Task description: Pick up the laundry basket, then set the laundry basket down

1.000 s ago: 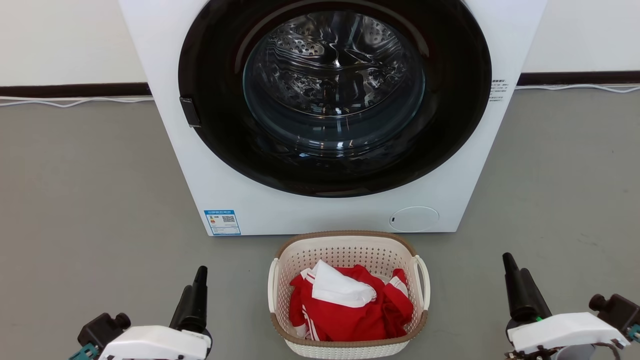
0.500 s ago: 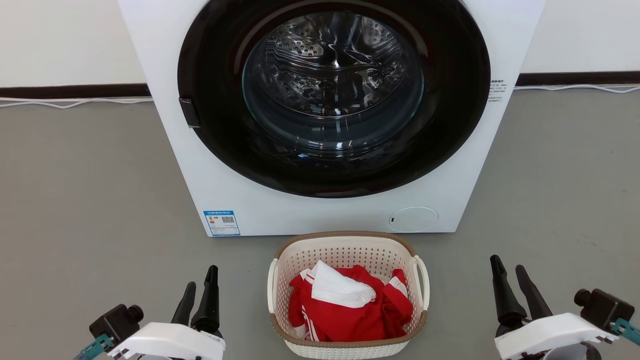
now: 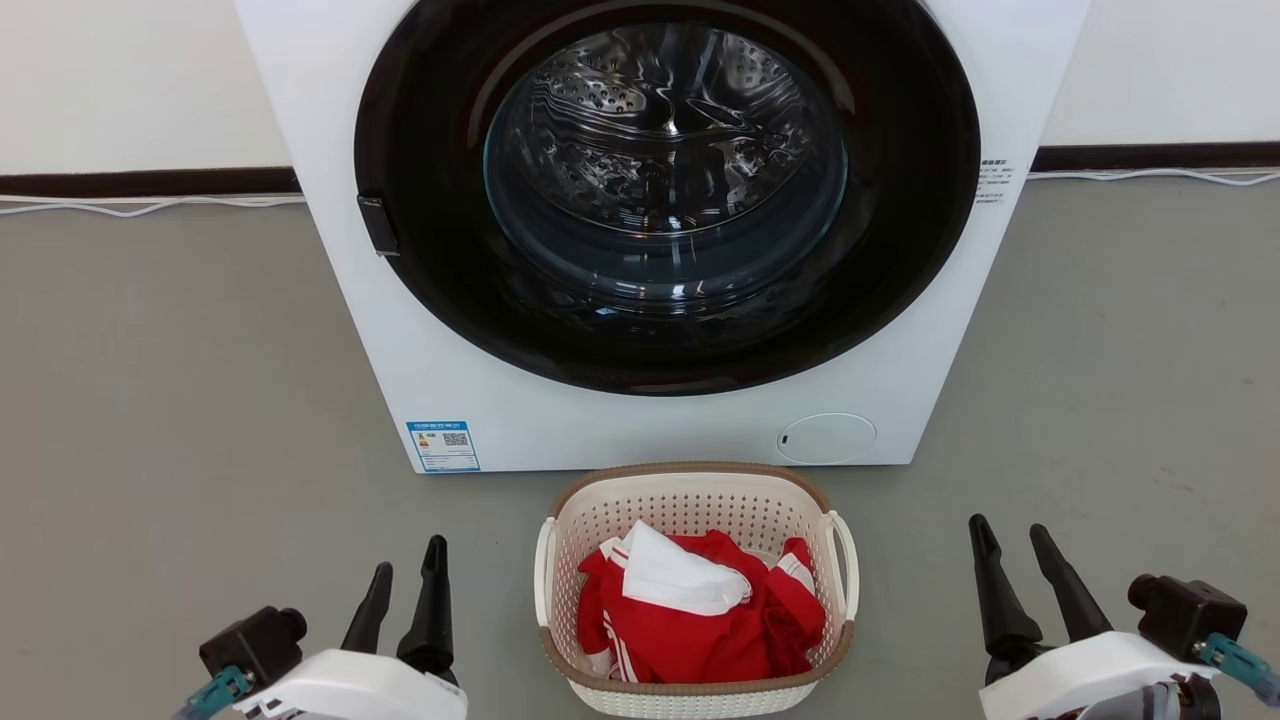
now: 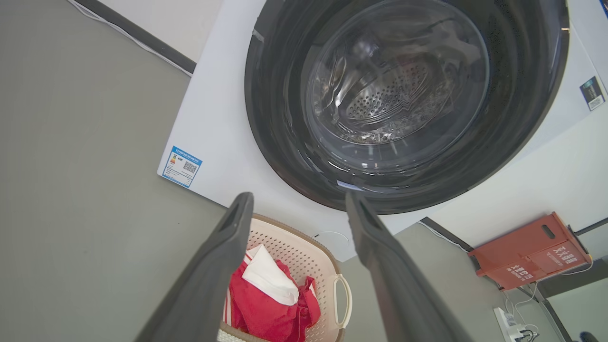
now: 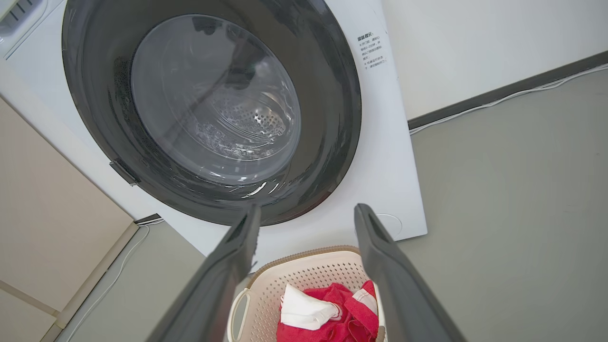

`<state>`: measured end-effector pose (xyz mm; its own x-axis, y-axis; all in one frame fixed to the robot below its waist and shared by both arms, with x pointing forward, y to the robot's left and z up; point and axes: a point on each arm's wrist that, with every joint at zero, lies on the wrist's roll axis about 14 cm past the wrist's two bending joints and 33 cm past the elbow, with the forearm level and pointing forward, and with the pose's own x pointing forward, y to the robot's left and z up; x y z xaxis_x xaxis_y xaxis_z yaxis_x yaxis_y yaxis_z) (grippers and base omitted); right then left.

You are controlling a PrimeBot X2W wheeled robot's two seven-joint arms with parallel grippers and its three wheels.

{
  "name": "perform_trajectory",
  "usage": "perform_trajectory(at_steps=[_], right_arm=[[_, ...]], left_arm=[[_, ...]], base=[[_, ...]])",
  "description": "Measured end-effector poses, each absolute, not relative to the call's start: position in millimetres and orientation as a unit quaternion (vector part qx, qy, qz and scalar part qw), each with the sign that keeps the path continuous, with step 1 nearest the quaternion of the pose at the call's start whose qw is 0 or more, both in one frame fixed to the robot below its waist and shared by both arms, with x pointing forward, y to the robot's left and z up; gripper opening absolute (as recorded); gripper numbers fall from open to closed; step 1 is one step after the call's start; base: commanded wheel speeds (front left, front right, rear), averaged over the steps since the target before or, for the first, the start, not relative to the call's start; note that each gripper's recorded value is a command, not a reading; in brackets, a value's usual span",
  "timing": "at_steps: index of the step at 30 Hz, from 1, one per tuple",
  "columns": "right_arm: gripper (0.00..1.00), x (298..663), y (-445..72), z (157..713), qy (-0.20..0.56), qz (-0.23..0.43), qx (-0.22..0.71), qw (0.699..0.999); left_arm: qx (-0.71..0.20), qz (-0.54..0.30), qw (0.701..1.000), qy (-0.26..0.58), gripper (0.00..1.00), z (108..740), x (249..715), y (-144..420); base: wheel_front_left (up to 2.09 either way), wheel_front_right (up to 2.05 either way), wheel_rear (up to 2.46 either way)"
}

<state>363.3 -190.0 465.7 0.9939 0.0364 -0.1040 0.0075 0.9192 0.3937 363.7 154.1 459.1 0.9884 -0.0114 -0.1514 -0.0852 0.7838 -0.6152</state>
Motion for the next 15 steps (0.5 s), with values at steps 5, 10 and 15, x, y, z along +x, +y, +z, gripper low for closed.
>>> perform_trajectory(at_steps=[5,10,15], right_arm=[[1.0,363.3,-187.7,466.0,0.053,0.016,0.171,0.984],[1.0,365.8,-185.5,470.5,0.043,0.025,0.142,0.989],[1.0,366.5,-184.5,472.2,0.039,0.031,0.114,0.992]], left_arm=[[-0.301,0.015,0.951,0.075,1.0,456.6,360.6,152.0],[-0.271,0.01,0.96,0.07,1.0,458.1,360.8,149.9],[-0.244,0.003,0.968,0.064,1.0,460.1,360.8,147.4]], base=[[0.0,0.0,0.0],[0.0,0.0,0.0],[0.0,0.0,0.0]])
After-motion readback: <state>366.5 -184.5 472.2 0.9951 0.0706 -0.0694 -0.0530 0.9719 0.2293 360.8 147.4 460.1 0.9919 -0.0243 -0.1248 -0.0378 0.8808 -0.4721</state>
